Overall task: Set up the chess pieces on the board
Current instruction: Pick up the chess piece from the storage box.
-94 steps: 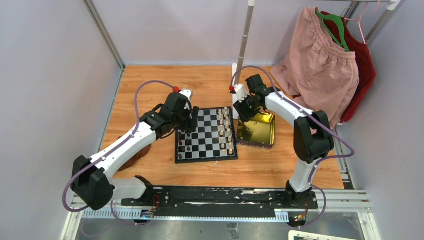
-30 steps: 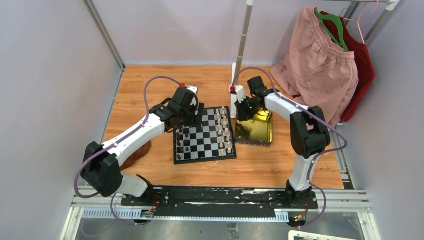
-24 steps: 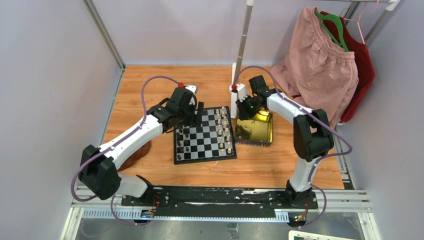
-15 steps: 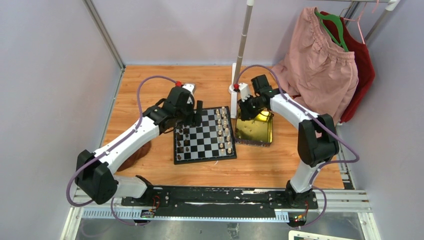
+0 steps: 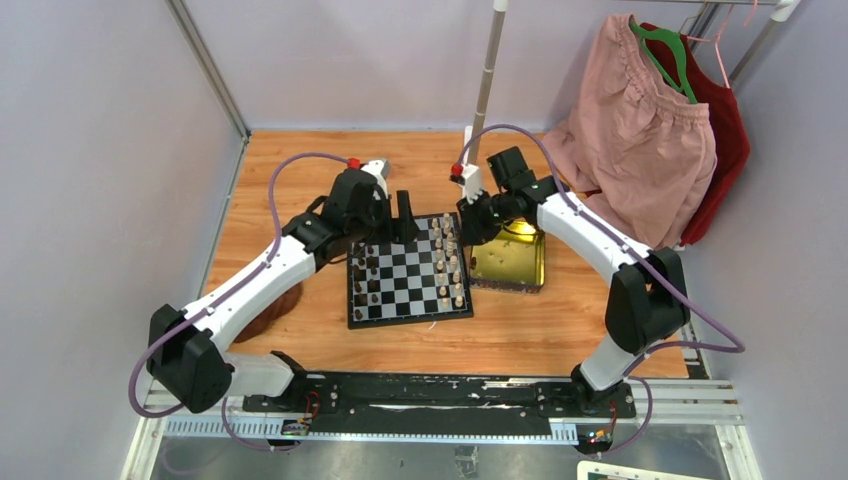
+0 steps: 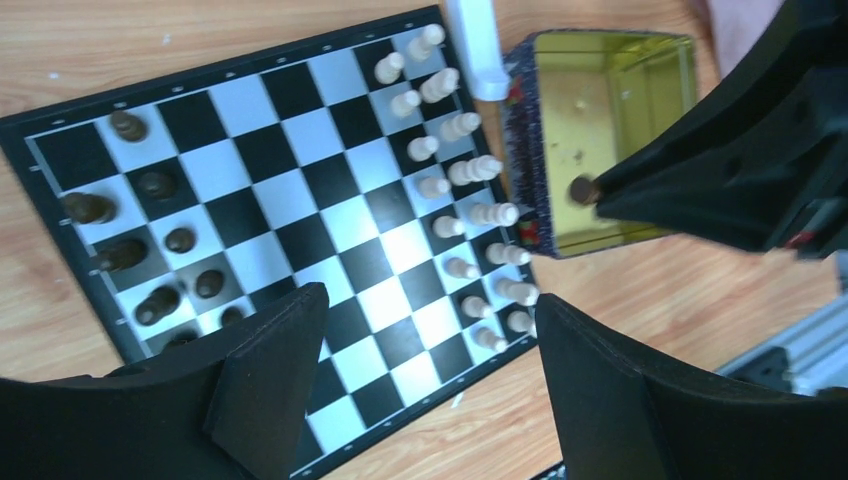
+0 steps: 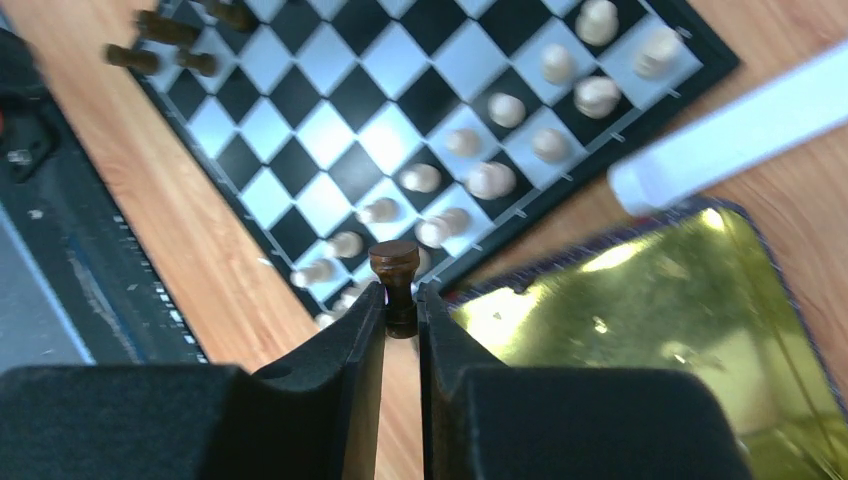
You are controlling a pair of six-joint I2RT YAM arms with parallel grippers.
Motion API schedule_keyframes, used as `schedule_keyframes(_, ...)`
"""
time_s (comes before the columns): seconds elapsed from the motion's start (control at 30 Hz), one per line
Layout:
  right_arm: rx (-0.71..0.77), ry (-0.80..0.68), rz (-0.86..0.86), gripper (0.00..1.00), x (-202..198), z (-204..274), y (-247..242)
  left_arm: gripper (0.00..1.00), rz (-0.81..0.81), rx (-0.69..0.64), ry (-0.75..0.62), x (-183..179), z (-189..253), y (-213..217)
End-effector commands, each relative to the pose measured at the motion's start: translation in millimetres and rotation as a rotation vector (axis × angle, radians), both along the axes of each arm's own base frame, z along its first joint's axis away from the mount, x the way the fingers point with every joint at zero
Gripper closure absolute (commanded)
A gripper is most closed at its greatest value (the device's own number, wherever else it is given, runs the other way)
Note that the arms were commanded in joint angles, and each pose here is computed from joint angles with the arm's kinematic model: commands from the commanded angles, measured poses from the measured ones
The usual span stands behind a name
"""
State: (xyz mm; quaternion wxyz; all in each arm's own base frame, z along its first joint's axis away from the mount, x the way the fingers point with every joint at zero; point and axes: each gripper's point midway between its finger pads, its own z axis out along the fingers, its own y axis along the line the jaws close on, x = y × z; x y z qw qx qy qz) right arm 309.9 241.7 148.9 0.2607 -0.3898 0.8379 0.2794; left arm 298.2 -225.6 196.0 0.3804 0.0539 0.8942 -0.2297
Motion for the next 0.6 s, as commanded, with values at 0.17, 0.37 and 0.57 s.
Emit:
schedule_keyframes(0.17,0.192,0.046,0.141,1.0,-44.9,54.4,67.2,0.19,-0.005,-0.325,0.106,-0.5,8.0,-37.7)
schedule_keyframes(0.37,0.312,0.057,0.163,1.0,-46.1,72.4,94.8,0.19,0.025,-0.491,0.197,-4.1,4.5,-41.2)
schedule_keyframes(0.57,0.336,0.061,0.17,1.0,-41.1,71.0,110.1,0.22,0.071,-0.604,0.265,-7.7,1.6,-39.4)
